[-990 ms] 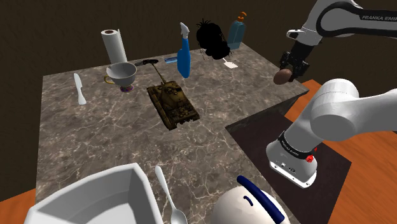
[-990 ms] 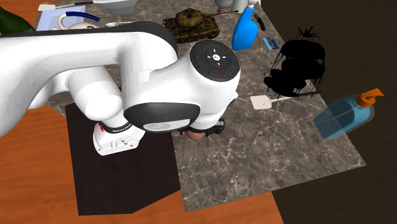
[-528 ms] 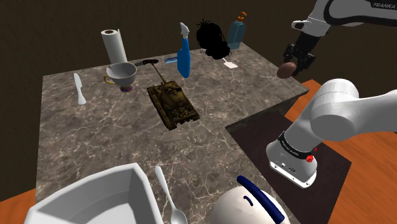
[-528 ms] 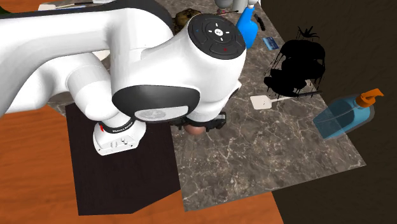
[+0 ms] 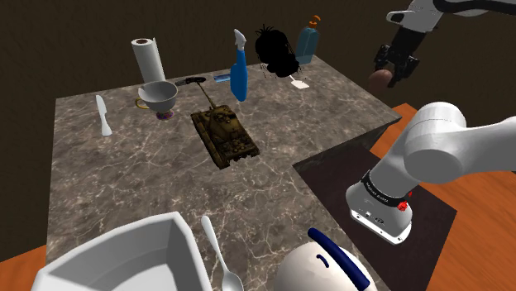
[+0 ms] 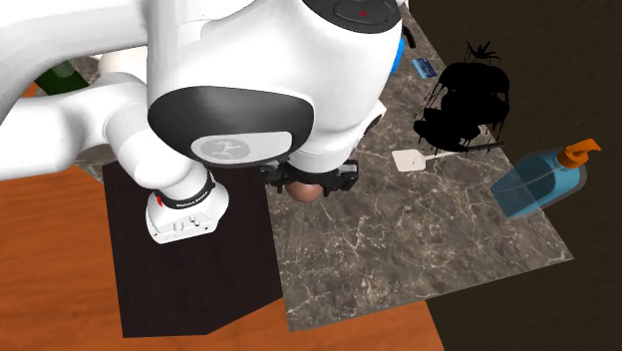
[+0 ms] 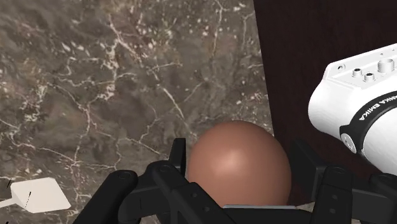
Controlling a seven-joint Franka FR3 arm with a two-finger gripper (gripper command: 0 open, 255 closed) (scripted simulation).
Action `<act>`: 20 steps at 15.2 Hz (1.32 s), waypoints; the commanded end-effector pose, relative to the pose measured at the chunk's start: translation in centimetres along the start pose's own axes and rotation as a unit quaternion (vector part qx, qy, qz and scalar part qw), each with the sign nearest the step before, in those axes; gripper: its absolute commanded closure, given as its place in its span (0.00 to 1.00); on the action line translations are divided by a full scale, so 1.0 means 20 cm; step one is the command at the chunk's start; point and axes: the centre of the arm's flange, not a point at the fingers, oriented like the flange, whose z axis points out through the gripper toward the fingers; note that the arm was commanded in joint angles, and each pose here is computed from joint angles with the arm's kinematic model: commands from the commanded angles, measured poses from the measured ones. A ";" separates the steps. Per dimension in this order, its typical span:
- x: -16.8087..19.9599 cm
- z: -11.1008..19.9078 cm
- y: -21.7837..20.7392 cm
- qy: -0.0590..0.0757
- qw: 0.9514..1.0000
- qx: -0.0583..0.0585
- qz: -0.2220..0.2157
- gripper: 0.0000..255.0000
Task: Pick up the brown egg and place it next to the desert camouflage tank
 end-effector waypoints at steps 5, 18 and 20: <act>0.01 -0.16 -0.02 0.000 1.000 0.000 0.000 1.00; 0.22 -0.38 -0.12 0.000 1.000 0.000 0.000 1.00; 0.35 -0.36 -0.17 0.000 1.000 0.000 0.000 1.00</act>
